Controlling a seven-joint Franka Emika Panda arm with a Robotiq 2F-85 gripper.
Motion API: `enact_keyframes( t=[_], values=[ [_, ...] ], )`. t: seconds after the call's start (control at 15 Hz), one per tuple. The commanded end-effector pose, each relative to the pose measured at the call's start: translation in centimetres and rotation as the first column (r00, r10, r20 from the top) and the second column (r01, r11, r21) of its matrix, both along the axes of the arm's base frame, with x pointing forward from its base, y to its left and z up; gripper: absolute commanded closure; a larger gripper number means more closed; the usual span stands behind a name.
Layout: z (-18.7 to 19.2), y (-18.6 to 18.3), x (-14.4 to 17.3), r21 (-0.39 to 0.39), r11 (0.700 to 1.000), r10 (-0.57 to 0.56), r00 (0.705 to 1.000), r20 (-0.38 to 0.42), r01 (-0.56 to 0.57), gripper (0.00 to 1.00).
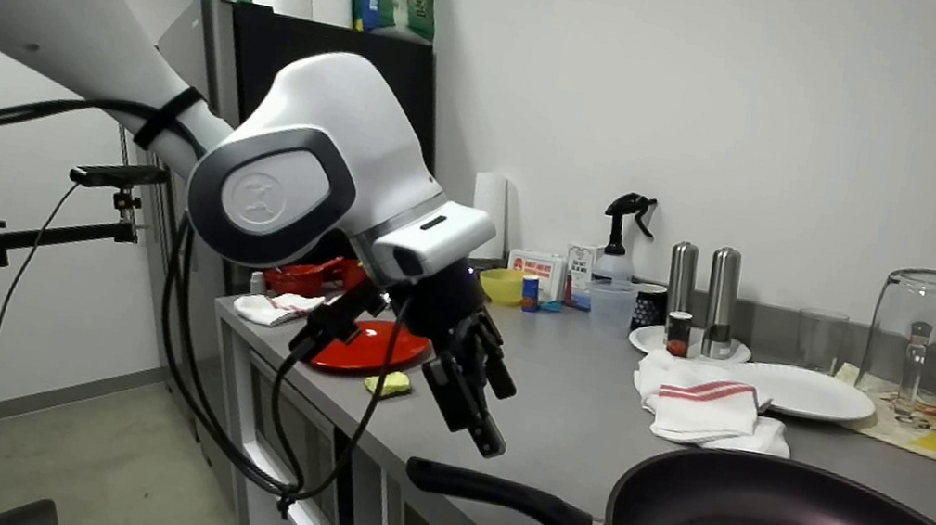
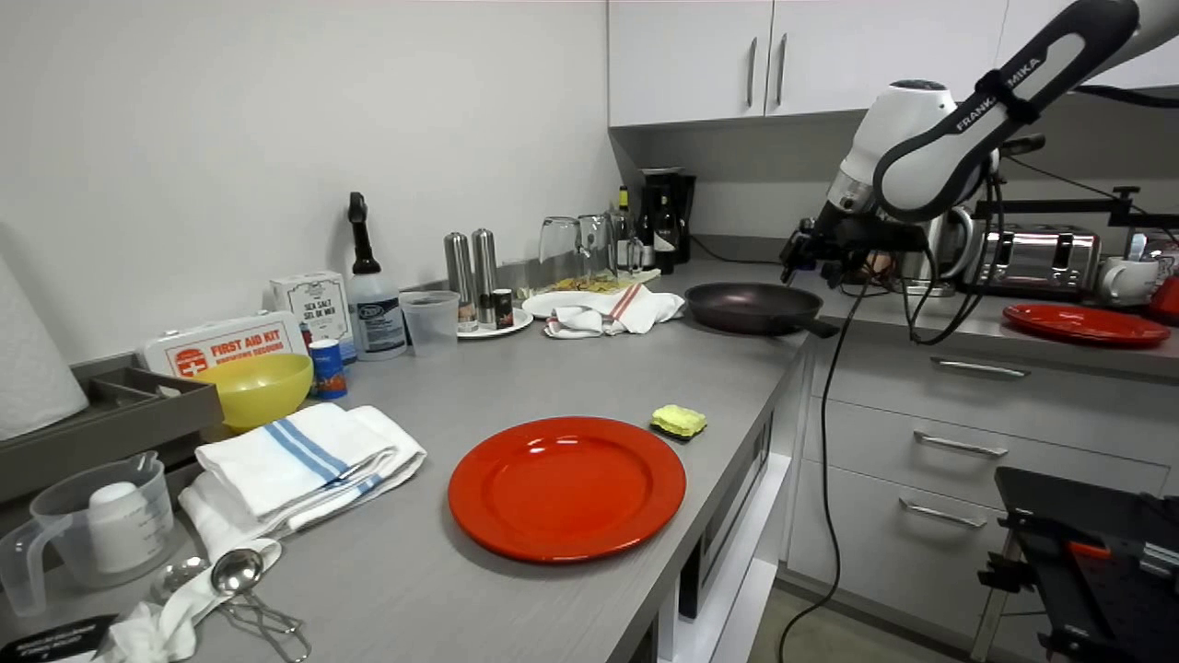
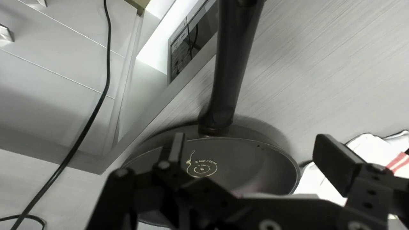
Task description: Move the pan to the right and the left twice, then move it to the right on the counter
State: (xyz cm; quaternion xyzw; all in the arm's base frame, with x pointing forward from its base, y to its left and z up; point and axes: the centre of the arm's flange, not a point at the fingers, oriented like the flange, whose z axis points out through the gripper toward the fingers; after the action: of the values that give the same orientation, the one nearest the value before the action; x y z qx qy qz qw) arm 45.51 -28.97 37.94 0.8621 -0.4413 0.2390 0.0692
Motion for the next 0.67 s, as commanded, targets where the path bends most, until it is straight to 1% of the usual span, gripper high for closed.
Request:
enact_keyframes(
  t=[0.0, 0.2, 0.33, 0.6],
  values=[
    [-2.4, 0.4, 1.0, -0.055, 0.998, 0.029, 0.997, 0.065, -0.025, 0.00],
    [-3.4, 0.2, 1.6, -0.092, 0.995, 0.048, 0.995, 0.083, -0.040, 0.00],
    [-3.9, -0.3, 1.5, -0.106, 0.994, 0.042, 0.996, 0.074, -0.034, 0.00],
    [-4.4, -1.6, 1.0, -0.106, 0.994, -0.032, 0.998, 0.061, 0.039, 0.00]
  ],
)
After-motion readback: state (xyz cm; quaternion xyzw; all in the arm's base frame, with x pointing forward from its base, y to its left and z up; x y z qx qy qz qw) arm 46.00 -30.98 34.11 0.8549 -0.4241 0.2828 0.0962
